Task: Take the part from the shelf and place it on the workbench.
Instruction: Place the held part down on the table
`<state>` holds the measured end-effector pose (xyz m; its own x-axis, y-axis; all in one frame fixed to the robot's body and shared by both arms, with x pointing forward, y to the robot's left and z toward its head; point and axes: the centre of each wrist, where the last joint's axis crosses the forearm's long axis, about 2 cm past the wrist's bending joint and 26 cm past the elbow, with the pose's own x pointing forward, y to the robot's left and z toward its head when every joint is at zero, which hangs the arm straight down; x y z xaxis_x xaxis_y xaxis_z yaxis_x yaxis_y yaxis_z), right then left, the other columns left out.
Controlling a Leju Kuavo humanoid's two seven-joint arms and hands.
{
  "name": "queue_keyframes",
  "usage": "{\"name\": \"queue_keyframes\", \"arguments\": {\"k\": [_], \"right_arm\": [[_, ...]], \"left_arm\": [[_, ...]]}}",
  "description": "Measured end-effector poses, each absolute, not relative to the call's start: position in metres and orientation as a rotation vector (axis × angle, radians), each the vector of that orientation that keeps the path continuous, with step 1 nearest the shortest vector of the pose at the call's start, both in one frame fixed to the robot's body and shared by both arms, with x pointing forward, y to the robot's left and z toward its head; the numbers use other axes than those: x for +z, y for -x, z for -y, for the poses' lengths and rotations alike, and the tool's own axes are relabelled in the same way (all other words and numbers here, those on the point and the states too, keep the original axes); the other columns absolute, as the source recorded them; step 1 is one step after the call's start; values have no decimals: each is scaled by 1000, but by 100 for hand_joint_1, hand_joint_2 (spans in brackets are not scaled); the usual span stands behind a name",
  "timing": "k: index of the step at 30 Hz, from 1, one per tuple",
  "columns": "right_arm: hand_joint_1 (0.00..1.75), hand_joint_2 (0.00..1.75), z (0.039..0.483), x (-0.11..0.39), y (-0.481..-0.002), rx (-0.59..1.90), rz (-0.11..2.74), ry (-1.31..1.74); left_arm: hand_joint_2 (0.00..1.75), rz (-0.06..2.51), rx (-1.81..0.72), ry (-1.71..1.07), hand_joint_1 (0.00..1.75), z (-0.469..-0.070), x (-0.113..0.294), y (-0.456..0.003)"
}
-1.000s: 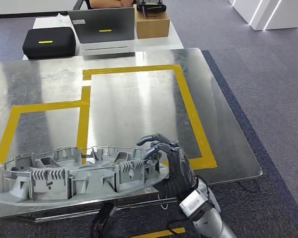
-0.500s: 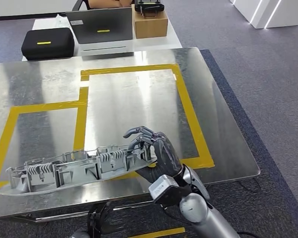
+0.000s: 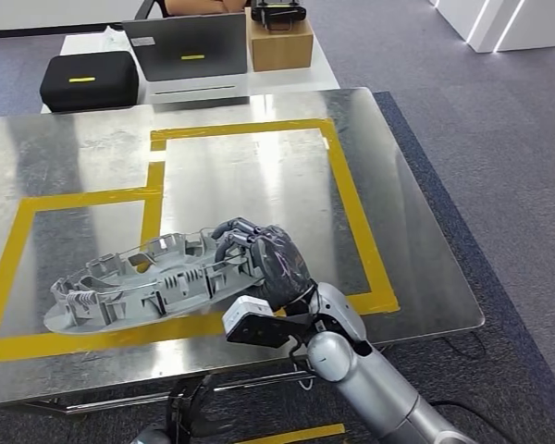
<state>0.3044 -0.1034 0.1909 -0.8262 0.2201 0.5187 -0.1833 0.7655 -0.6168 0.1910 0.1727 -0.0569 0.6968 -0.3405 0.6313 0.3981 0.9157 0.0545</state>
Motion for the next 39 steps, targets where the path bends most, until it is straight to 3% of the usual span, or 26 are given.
{"name": "queue_keyframes", "arguments": {"k": [10,15,18,23,33,39], "right_arm": [[175,175,83,195,-337,1147,2211,188],[175,175,74,188,-343,1250,2121,247],[175,175,75,179,-345,1277,2066,292],[175,175,102,160,-350,1288,1994,375],[175,175,112,152,-351,1308,1944,410],[175,175,115,151,-353,1319,1883,478]], "left_arm": [[175,660,-374,107,0,-168,-55,-191],[175,672,-237,149,0,-162,-58,-181],[175,754,-120,191,0,-170,-72,-150],[175,967,52,190,0,-217,-98,-88],[175,967,150,118,0,-234,-99,-93],[175,924,139,139,0,-224,-98,-94]]}}
